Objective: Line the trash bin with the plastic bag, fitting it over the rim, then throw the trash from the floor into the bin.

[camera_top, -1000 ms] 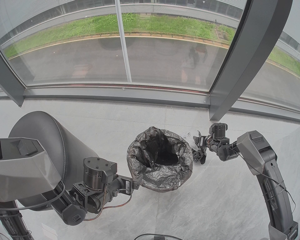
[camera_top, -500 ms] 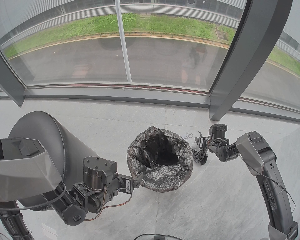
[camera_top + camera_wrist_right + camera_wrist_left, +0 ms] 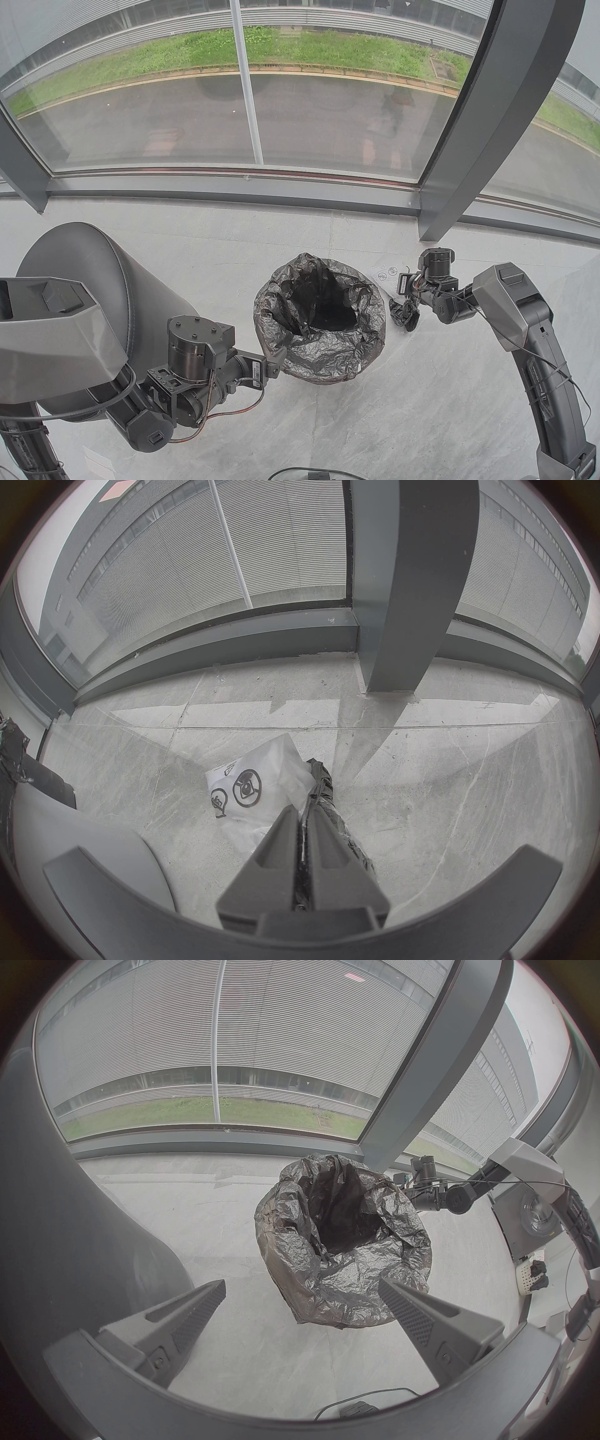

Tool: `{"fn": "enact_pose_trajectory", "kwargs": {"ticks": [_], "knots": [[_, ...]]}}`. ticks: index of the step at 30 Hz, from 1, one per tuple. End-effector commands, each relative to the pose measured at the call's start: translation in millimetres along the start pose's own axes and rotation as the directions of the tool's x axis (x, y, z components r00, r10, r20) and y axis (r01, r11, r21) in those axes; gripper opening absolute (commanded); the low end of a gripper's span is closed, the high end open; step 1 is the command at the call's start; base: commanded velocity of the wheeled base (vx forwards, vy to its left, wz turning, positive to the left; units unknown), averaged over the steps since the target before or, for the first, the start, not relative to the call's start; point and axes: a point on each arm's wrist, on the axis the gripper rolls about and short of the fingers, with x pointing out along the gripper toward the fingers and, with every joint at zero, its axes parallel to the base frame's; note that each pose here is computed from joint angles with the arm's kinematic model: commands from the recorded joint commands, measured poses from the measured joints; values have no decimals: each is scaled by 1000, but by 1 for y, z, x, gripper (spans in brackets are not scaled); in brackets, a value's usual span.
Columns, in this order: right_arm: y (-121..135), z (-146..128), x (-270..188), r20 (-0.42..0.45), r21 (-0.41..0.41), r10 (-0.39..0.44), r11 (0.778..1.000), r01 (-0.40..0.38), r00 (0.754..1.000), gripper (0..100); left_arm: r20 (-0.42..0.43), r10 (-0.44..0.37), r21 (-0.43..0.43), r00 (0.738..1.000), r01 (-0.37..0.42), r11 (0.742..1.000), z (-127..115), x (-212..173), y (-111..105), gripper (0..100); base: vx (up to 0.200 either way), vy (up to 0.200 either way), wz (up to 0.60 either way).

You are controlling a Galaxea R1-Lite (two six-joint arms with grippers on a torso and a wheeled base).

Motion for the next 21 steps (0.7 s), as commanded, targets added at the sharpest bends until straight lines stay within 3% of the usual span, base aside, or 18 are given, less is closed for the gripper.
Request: {"fn": "enact_pose_trajectory", "kwargs": {"ticks": [1,8,12,14,17,20,21], "knots": [[1,5,-2,11,4,-13,1000,13,1000,0,4,-2,0,1000,2,1000,1,-1,0,100,0,0,0],[-4,44,-34,43,20,-51,999,51,998,0,12,3,1,1000,-3,1000,4,-4,2,100,0,0,0],[0,85,-83,93,22,-34,999,32,995,0,32,1,3,999,-1,1000,11,-9,2,100,0,0,0],[1,94,-94,107,23,-32,999,30,994,0,36,0,2,999,0,1000,12,-9,2,100,0,0,0],[14,135,-155,179,10,7,1000,-9,984,0,76,-7,-3,997,7,1000,23,-20,2,100,0,0,0],[18,142,-166,194,6,20,1000,-21,981,0,91,-9,-2,996,9,1000,27,-23,2,100,0,0,0],[35,175,-222,278,-23,71,997,-68,958,0,129,-17,12,992,15,1000,43,-44,4,100,0,0,0]]}}
